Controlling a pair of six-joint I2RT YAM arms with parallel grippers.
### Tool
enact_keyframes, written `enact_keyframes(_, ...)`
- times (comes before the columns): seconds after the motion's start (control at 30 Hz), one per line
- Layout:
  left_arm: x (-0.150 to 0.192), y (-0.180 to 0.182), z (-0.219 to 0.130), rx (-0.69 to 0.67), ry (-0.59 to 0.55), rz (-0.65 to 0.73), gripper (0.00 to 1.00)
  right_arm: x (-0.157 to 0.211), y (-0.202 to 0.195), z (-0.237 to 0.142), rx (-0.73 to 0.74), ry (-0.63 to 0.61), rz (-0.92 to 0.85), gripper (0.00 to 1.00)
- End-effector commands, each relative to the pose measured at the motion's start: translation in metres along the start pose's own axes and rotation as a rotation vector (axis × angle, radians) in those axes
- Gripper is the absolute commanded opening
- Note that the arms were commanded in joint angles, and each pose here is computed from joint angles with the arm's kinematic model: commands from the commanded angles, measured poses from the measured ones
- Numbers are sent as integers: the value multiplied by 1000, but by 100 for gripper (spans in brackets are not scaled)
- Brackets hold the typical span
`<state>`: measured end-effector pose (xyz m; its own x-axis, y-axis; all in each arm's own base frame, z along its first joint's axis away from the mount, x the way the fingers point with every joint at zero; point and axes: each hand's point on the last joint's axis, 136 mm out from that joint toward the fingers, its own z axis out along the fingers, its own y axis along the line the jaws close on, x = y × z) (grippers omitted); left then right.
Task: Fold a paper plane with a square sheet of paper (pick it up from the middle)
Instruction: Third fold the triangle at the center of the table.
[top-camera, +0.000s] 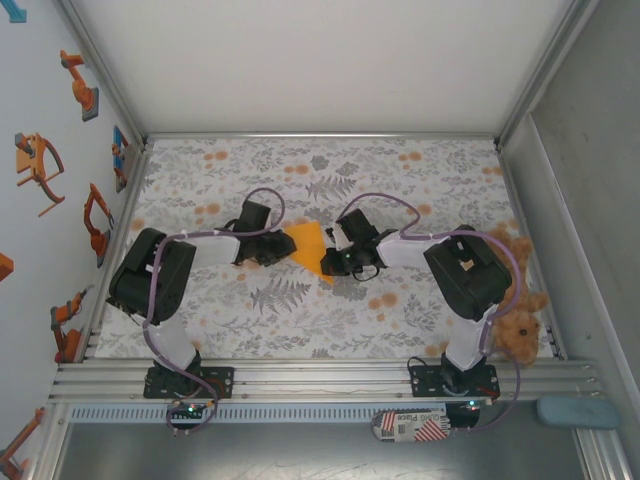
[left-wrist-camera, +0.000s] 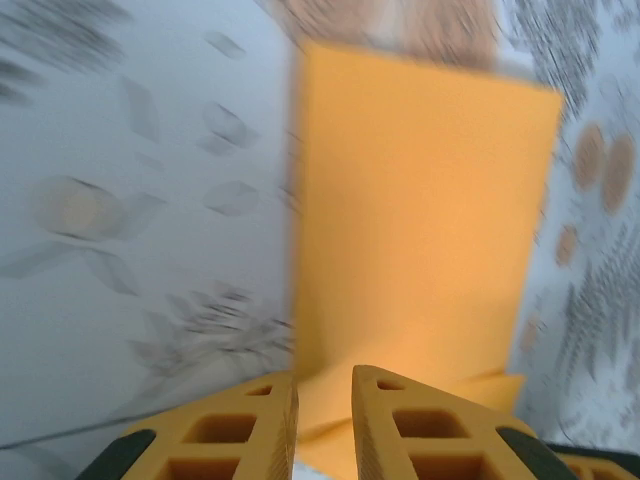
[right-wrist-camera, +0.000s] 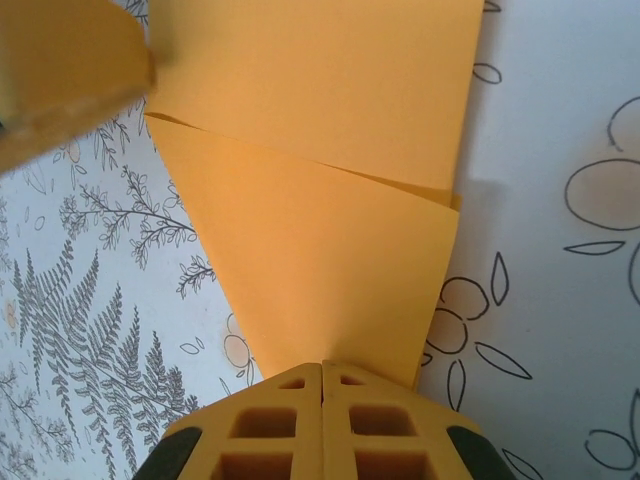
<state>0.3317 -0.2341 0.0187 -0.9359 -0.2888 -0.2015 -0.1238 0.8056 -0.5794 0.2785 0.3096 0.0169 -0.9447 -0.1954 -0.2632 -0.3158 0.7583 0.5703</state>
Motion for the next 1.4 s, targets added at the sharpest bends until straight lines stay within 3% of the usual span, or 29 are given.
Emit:
enact_keyframes(0.0, -17, 20, -23, -83, -72, 18, 24, 16, -16, -6, 85, 64, 14, 0)
enact_keyframes(0.17, -34, -12, -59, -5, -145, 27, 31, -43, 39, -45, -32, -136, -35, 5)
enact_keyframes(0.3, -31, -23, -72, 58, -161, -9, 40, -62, 40, -64, 1, -259, 30, 15)
enact_keyframes(0.43, -19, -30, -66, 114, -128, -55, 47, -60, 32, -56, -6, -268, 101, 19)
enact_keyframes(0.63, -1, -33, -48, 121, -88, -88, 48, -50, 35, -41, -34, -215, 102, 16)
enact_keyframes(0.77, 8, -33, -36, 127, -56, -112, 47, -45, 40, -44, -39, -213, 53, 14)
enact_keyframes(0.9, 16, -44, -26, 170, -28, -113, 38, -42, 36, -61, -1, -271, 18, 16)
enact_keyframes(1.03, 22, -65, -17, 249, 4, -100, 32, -33, 40, -56, 0, -242, -13, 16)
enact_keyframes(1.37, 31, -46, 14, 147, 40, -146, 22, -28, 22, -29, 82, -200, 8, 15)
